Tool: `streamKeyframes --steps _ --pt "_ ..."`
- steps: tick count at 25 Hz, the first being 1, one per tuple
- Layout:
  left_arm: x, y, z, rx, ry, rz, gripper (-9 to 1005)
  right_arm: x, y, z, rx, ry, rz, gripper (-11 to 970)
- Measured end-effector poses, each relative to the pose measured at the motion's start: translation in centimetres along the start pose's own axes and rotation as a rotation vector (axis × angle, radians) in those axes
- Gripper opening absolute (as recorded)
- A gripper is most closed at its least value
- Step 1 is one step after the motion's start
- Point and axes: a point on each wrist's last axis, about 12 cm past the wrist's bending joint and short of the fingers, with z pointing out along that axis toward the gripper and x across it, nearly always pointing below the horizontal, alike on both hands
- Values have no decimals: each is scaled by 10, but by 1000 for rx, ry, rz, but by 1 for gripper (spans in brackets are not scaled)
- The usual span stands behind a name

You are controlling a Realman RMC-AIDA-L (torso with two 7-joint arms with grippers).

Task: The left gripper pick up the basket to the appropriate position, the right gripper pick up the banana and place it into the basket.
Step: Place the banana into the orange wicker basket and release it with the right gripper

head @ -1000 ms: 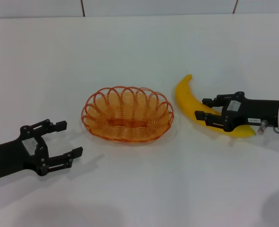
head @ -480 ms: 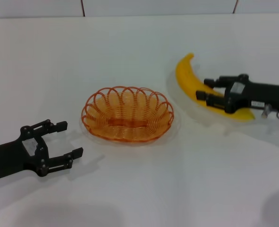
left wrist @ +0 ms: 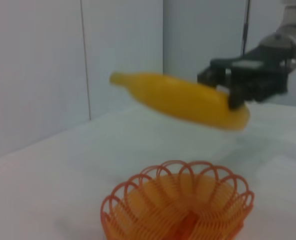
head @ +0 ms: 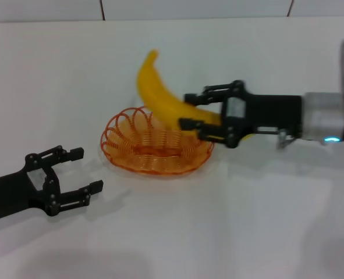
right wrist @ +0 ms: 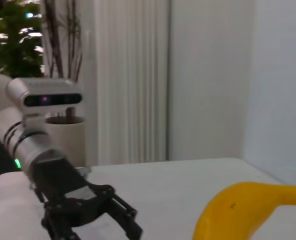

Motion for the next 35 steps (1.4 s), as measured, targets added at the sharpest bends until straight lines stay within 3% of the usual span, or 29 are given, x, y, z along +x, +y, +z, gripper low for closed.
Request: streamKeyframes --steps 5,9,26,28,32,35 --pt "-1 0 0 2 -8 0 818 1 0 36 -11 34 -30 463" --pt "-2 1 1 4 -10 2 818 9 -1 50 24 91 -43 469" --pt "-3 1 2 5 -13 -10 818 13 4 56 39 88 -41 493" --pt "-3 1 1 3 -13 -11 818 11 5 55 32 71 -34 709" --pt "-1 1 -2 -15 -17 -18 818 4 5 42 -5 5 -15 832" --pt "-1 2 -3 -23 -19 -18 818 0 2 16 -7 -33 10 893"
